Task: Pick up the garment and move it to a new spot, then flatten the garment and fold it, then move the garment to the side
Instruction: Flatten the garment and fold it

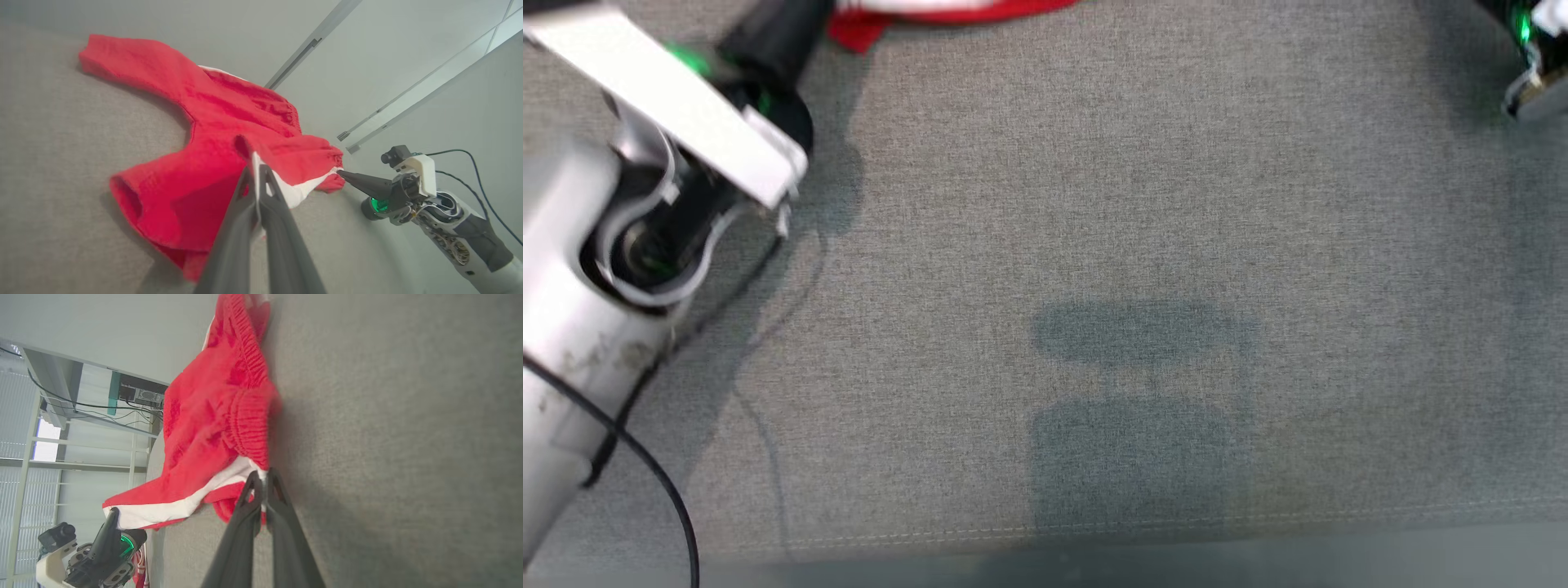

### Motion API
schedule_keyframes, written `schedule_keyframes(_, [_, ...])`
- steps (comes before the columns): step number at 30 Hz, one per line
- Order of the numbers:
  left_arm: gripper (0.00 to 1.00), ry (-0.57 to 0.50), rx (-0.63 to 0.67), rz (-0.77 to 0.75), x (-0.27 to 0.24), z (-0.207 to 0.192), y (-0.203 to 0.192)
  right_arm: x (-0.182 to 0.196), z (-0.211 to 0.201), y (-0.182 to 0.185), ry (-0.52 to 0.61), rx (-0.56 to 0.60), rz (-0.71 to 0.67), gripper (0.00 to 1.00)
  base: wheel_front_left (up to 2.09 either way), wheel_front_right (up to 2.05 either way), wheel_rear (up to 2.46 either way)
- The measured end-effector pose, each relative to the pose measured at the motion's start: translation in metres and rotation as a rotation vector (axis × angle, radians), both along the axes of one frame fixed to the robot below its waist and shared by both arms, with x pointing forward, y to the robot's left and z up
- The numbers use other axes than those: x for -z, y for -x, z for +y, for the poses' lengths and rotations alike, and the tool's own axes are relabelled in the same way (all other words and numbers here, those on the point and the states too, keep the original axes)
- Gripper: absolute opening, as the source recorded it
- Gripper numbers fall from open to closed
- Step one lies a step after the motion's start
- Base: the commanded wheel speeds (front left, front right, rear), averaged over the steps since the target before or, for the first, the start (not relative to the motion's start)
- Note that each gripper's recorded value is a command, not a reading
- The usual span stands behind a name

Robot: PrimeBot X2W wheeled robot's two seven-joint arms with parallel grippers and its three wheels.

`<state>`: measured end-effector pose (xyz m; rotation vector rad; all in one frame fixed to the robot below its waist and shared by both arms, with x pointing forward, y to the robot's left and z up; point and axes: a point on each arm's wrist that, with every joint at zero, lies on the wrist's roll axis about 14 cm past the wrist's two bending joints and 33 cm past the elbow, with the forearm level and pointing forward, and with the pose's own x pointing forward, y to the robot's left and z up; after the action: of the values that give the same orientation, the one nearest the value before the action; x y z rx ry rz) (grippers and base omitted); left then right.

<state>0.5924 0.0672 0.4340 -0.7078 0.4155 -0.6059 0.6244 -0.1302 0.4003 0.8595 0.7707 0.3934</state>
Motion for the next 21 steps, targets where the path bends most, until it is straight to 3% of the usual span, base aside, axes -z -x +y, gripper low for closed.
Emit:
schedule_keyframes(6, [0.00,0.020,0.000,0.082,0.018,0.003,0.049,0.004,-0.009,0.042,-0.064,-0.039,0.083,0.00,0.00,0.00,0.00])
schedule_keyframes(21, [0.00,0.117,-0.137,0.146,-0.004,0.018,0.139,-0.018,0.010,0.135,-0.159,-0.047,0.119,0.00,0.00,0.00,0.00])
